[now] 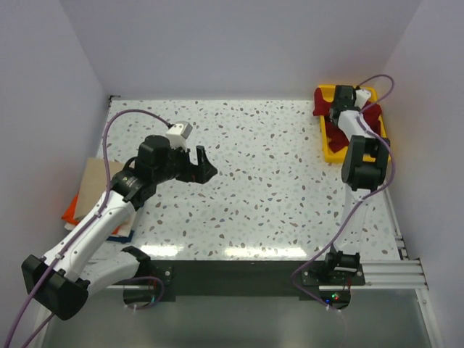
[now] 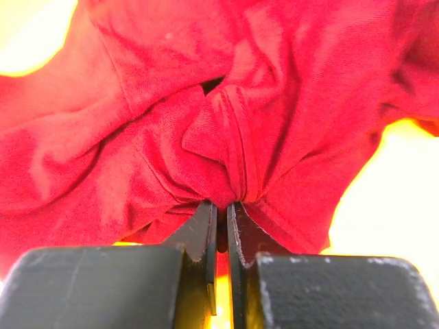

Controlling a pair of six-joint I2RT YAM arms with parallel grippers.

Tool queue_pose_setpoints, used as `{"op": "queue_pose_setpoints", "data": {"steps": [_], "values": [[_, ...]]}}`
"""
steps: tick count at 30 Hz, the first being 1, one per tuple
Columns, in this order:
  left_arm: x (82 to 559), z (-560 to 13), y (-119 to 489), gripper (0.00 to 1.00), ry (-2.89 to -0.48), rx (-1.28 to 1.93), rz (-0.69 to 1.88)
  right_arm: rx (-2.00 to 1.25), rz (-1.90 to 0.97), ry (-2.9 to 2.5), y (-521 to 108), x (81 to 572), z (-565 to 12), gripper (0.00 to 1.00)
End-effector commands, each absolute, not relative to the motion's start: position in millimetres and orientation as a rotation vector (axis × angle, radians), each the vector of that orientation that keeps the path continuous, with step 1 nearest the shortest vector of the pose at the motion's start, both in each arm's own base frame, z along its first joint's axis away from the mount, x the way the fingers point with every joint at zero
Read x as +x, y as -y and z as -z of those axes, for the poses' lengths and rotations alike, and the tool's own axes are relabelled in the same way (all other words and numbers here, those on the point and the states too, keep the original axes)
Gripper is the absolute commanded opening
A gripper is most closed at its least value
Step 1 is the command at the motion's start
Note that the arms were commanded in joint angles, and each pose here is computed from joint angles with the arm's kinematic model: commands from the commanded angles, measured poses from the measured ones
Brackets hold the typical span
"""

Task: Fold and stack the t-shirts
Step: Grab the tshirt from the pile

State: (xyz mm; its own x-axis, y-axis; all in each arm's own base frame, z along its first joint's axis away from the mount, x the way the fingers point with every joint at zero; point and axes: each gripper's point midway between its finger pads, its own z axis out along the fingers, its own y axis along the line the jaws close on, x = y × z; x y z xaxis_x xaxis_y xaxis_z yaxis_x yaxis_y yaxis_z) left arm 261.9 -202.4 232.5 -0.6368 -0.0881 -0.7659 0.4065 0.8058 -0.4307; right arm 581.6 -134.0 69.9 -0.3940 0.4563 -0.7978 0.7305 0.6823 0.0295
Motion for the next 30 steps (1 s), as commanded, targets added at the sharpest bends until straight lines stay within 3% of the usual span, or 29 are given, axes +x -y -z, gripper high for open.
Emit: {"op": "queue_pose_setpoints", "data": {"steps": [1, 6, 14, 20, 30], "values": [[266, -245, 210, 1.00, -2.093, 0.274, 0.777, 0.932, 0.390, -1.793, 145, 573, -189, 0.00], [267, -250, 214, 1.00, -2.079, 0.274, 0.802, 0.923, 0.337, -1.719, 132, 549, -229, 0.00], [268, -254, 214, 1.00, -2.068, 0.261, 0.809, 0.825, 0.332, -1.548, 104, 511, -340, 0.00], [270, -258, 215, 1.00, -2.055, 0.239, 0.821, 0.657, 0.239, -1.450, 36, 486, -429, 0.00], [275, -272, 211, 1.00, -2.014, 0.169, 0.819, 0.395, -0.163, -1.316, -89, 413, -560, 0.00]]}}
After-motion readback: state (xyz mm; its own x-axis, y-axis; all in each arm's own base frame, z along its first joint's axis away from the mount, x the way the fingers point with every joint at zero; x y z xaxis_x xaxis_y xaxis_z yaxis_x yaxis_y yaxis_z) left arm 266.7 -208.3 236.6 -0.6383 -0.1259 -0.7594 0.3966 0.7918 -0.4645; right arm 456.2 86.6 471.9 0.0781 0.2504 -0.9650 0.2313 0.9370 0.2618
